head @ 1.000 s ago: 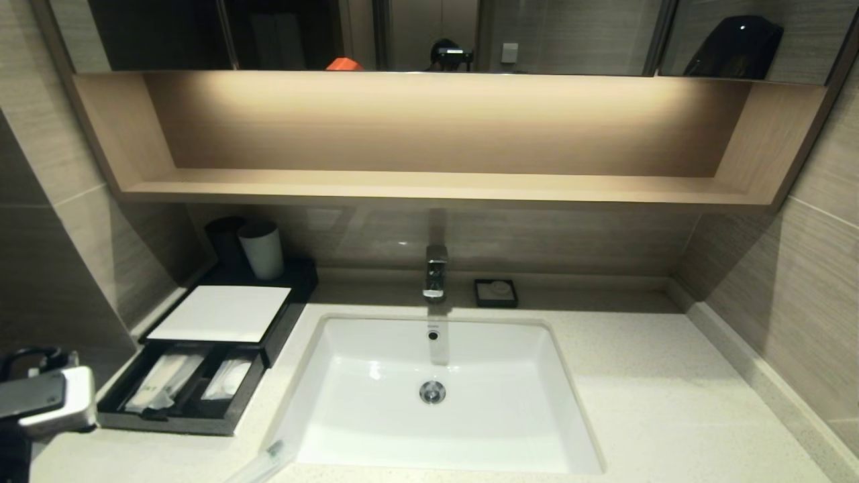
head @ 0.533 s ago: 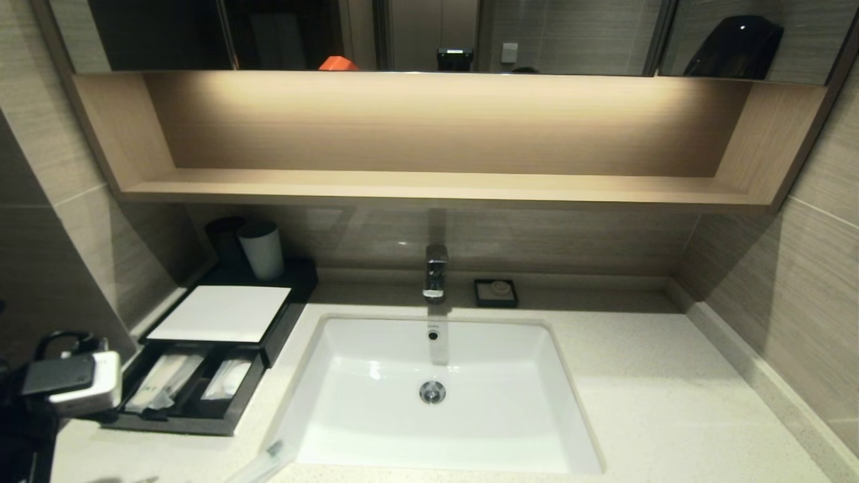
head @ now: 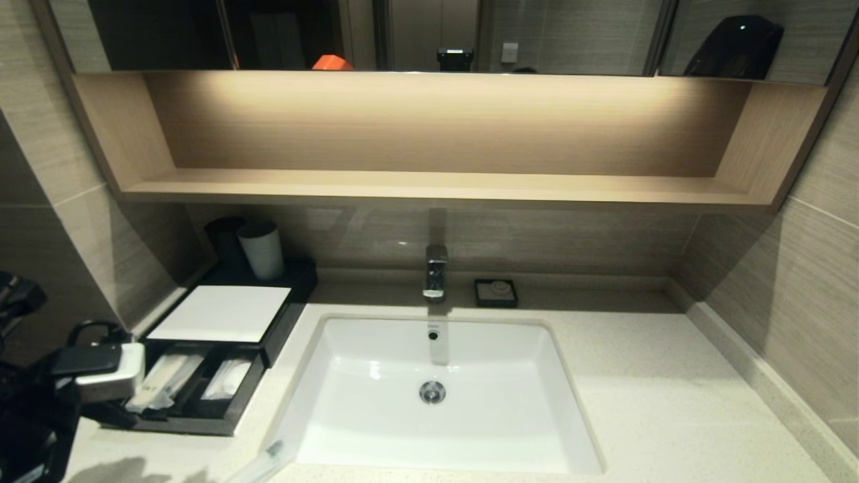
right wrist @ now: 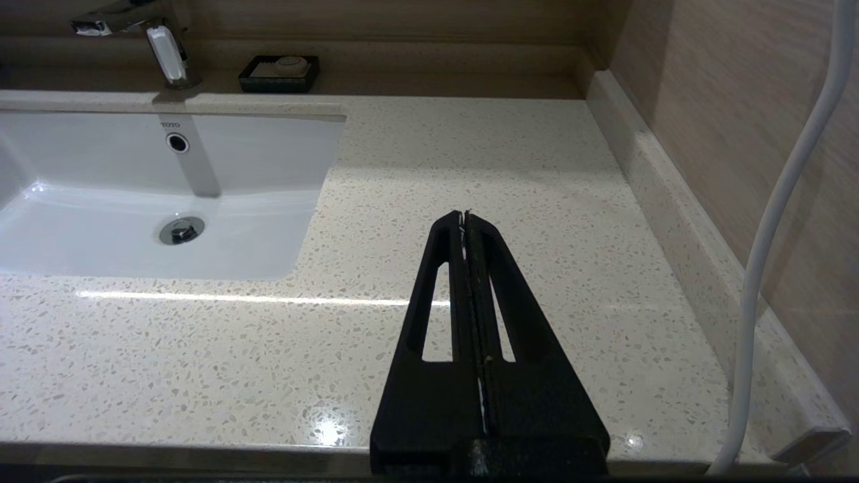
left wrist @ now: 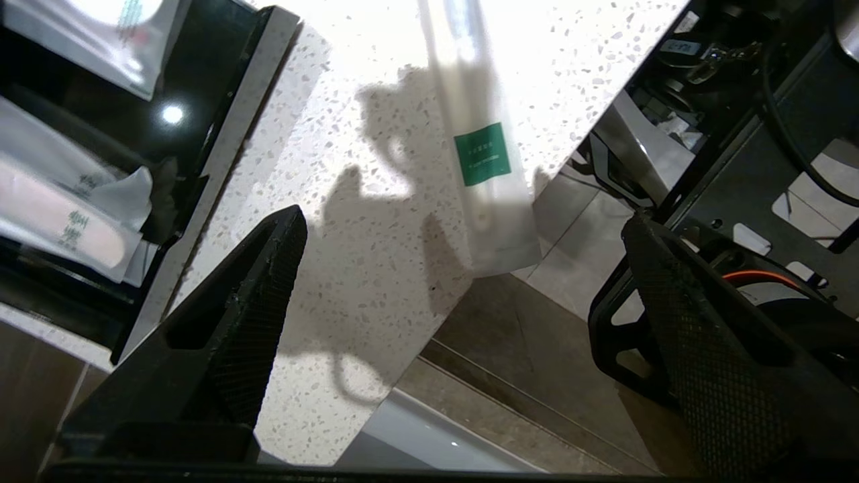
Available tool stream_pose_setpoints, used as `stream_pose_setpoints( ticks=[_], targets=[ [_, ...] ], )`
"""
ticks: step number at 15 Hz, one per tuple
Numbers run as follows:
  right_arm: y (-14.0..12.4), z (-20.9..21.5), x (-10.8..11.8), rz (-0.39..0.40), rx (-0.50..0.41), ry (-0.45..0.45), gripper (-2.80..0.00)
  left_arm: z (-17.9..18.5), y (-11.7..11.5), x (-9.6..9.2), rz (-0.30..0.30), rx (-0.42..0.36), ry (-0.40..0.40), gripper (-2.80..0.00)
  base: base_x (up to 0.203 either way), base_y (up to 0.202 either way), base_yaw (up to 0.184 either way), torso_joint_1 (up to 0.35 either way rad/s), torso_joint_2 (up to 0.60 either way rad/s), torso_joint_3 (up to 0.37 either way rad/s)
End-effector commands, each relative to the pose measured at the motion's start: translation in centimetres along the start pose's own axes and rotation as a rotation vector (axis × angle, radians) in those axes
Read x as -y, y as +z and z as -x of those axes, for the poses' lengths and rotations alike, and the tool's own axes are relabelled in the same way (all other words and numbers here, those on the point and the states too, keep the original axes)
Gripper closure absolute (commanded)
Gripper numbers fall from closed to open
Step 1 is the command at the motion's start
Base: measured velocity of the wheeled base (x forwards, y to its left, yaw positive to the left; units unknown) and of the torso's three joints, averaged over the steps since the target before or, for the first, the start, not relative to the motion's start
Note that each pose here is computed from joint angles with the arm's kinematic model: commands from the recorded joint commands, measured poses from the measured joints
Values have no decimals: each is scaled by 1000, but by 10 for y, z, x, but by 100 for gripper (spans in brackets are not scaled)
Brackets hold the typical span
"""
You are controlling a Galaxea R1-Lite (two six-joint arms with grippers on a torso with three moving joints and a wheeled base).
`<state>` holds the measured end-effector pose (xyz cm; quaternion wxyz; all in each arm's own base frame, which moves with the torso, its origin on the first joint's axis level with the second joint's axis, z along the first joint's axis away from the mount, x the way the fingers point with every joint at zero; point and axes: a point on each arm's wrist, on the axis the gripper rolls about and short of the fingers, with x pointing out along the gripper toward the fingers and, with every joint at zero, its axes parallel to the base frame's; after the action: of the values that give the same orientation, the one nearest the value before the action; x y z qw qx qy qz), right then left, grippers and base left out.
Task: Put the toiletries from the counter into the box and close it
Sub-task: Pick up the bathroom toiletry
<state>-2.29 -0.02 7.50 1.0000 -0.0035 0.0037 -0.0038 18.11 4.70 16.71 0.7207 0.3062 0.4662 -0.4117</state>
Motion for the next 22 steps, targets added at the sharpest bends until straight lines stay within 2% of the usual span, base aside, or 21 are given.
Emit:
stream_pose_setpoints(
  ticks=[1,5,9,12,14,19,20,22],
  targets=[
    [0,0,0,1,1,0,0,-6,1,0,-11,-6,-42,-280,0,0,0,0,0,0],
    [0,0,0,1,1,0,0,-13,2,1,-17,-13,-69,-280,0,0,0,0,0,0],
    [0,0,0,1,1,0,0,-20,6,3,-53,-110,-77,-280,0,0,0,0,0,0],
    [0,0,0,1,1,0,0,-20,11,8,-51,-110,-79,-280,0,0,0,0,0,0],
    [0,0,0,1,1,0,0,-21,19,5,-66,-101,-67,-280,0,0,0,0,0,0],
    [0,0,0,1,1,0,0,-40,58,-12,-125,-76,-56,-280,0,0,0,0,0,0],
    [0,0,0,1,1,0,0,-41,66,-16,-114,-73,-48,-280,0,0,0,0,0,0],
    [0,0,0,1,1,0,0,-40,84,-16,-20,-63,-35,-280,0,0,0,0,0,0]
  ],
)
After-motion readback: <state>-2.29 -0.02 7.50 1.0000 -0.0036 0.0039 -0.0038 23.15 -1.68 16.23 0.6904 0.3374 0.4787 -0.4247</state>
